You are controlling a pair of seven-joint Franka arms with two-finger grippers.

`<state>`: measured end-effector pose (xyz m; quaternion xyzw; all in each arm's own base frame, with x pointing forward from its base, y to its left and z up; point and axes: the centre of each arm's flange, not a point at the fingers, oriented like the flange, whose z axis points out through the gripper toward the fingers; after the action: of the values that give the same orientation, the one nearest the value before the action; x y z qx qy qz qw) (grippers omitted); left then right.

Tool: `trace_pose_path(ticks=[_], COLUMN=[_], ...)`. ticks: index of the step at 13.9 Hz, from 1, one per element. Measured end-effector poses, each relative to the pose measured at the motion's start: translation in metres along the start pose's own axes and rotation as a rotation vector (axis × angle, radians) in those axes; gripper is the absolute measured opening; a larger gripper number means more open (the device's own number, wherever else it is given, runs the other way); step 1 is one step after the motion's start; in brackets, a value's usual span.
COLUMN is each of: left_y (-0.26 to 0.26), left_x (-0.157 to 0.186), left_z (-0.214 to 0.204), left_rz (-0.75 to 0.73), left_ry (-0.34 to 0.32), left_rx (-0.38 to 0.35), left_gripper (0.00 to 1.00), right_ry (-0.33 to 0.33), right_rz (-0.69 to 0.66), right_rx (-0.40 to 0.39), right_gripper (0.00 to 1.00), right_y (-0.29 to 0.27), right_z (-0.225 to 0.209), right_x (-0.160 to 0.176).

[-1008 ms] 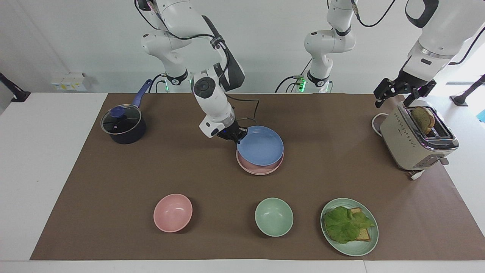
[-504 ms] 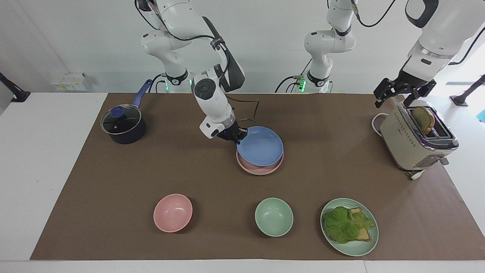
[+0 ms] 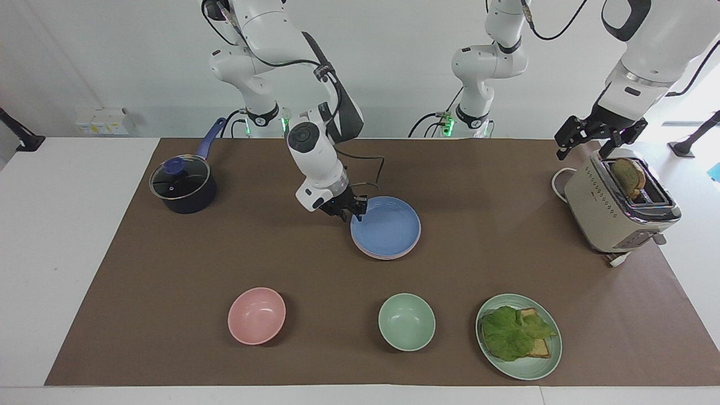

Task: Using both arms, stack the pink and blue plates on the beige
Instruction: 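Release the blue plate and withdraw the right gripper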

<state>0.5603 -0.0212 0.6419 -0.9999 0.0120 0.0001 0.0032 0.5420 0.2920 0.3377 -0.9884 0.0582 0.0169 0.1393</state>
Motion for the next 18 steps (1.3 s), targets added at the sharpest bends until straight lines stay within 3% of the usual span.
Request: trace_pose_path(ticks=[3,5,8,11,18], left_y=[0.000,0.000,0.000,0.000,0.000], left_x=[0.000,0.000,0.000,0.000,0.000], left_z=[0.000,0.000,0.000,0.000,0.000], left_rz=[0.000,0.000,0.000,0.000,0.000], left_ry=[0.000,0.000,0.000,0.000,0.000], left_rx=[0.000,0.000,0.000,0.000,0.000], left_gripper=[1.00,1.00,1.00,1.00,1.00], right_ry=[0.084,0.151,0.184,0.180,0.060], right_rz=[-0.042,-0.062,-0.061,-0.064,-0.067], right_rx=[-0.056,-0.105,-0.175,-0.252,-0.302], right_gripper=[1.00,1.00,1.00,1.00,1.00], right_y=[0.020,0.044,0.077,0.099,0.159], right_z=[-0.033,-0.071,-0.119,-0.160,-0.231], right_x=[0.022,0.039,0.049,0.054,0.043])
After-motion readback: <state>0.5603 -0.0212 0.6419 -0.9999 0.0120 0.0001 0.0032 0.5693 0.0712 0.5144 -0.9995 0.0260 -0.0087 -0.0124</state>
